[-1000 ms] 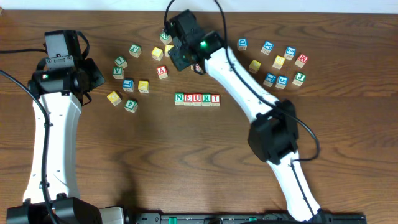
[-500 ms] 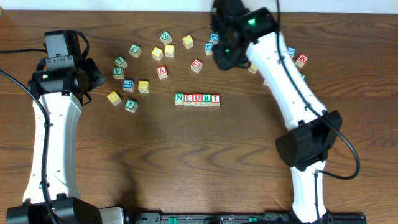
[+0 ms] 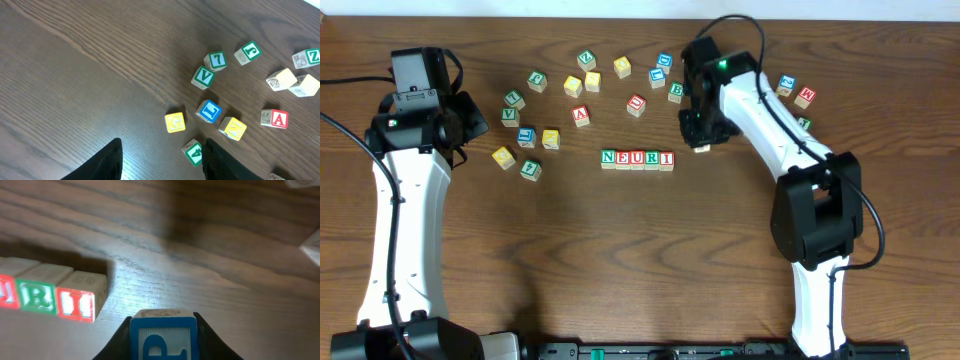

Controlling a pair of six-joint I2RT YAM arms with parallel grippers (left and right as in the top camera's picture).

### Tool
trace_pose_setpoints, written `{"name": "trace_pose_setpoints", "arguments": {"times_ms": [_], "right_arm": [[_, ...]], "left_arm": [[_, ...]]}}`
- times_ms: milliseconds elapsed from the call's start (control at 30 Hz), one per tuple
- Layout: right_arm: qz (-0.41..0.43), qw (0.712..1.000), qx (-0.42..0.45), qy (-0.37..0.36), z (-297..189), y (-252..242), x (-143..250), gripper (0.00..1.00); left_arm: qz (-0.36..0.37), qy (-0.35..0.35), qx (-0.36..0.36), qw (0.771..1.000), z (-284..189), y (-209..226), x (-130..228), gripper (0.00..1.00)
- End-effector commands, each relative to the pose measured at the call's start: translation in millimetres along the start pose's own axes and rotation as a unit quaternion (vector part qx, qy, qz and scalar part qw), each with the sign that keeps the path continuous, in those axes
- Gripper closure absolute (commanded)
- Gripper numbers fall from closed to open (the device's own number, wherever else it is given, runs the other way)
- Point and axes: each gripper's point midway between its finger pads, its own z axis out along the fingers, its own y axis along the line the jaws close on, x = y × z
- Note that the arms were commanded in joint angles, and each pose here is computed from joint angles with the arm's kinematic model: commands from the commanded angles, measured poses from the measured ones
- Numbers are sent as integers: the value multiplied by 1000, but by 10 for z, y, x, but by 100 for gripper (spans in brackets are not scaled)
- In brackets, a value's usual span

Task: Spell out NEURIPS
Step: 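Carry blue P with the right gripper toward the right of red I, then lower blue P beside red I and open the right gripper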

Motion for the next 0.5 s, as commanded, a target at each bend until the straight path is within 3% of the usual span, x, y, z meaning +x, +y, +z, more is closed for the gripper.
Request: {"name": "trace_pose_setpoints", "arguments": {"times_ms": [0, 267, 467], "right_arm": [[13, 1000, -1, 9, 131, 2, 77, 82], [13, 1000, 0, 18, 270, -16, 157, 76], [12, 1000, -2, 19, 270, 3, 166, 61]], "left_arm": [[-3, -6, 1, 1000, -14, -2, -51, 50], [-3, -7, 1, 1000, -14, -3, -54, 50], [-3, -8, 1, 1000, -15, -5, -59, 50]]}}
